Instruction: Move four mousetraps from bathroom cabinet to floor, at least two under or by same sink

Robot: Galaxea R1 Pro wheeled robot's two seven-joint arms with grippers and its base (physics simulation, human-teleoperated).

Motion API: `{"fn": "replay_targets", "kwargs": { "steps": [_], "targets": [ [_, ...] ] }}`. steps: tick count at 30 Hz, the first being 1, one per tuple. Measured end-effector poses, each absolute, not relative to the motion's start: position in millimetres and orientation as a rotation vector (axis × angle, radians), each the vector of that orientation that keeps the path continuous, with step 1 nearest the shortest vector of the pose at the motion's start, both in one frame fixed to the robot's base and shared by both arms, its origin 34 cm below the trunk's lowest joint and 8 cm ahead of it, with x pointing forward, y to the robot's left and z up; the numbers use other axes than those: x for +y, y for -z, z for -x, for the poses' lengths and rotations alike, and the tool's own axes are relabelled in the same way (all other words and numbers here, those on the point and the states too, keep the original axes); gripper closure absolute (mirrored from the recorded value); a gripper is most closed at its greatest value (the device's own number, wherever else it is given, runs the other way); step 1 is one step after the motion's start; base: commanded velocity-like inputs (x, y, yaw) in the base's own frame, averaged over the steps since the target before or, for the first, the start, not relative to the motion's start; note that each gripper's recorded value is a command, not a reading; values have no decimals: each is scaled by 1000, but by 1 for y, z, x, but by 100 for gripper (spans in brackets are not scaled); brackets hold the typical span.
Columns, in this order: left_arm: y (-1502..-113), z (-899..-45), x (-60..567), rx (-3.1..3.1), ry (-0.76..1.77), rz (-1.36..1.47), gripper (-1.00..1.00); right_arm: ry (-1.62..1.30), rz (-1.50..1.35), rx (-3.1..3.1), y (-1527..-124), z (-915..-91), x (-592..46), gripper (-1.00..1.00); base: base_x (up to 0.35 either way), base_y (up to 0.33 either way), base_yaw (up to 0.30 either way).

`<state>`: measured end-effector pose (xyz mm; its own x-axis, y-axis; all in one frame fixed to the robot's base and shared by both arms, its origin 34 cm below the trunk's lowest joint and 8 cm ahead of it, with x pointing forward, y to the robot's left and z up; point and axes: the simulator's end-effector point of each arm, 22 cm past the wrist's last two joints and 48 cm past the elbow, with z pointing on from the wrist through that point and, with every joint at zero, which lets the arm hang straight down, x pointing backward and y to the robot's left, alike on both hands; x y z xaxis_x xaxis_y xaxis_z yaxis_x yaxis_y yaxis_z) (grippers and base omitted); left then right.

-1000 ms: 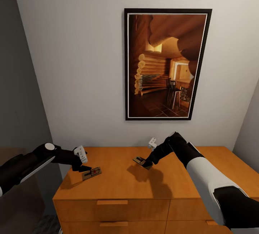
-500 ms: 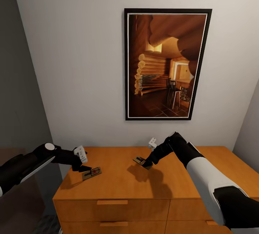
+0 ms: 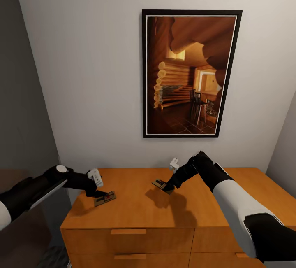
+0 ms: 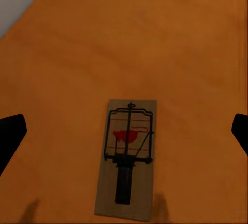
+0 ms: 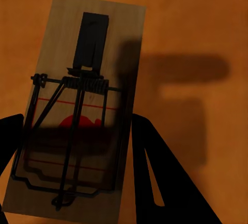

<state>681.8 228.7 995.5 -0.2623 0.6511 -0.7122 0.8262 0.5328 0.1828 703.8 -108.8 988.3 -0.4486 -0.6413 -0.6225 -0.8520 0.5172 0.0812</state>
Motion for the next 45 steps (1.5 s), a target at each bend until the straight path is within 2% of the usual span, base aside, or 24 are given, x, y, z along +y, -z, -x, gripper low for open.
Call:
{"fn": "replay_targets", "kwargs": {
  "steps": [10, 45],
  "targets": [
    [-981, -685, 209, 2026, 329, -1187, -100, -527, 1215, 2233, -988, -704, -109, 100, 0, 0, 0],
    [-978, -684, 200, 2028, 345, -1189, -100, -527, 1215, 2233, -988, -704, -109, 100, 0, 0, 0]
  ]
}}
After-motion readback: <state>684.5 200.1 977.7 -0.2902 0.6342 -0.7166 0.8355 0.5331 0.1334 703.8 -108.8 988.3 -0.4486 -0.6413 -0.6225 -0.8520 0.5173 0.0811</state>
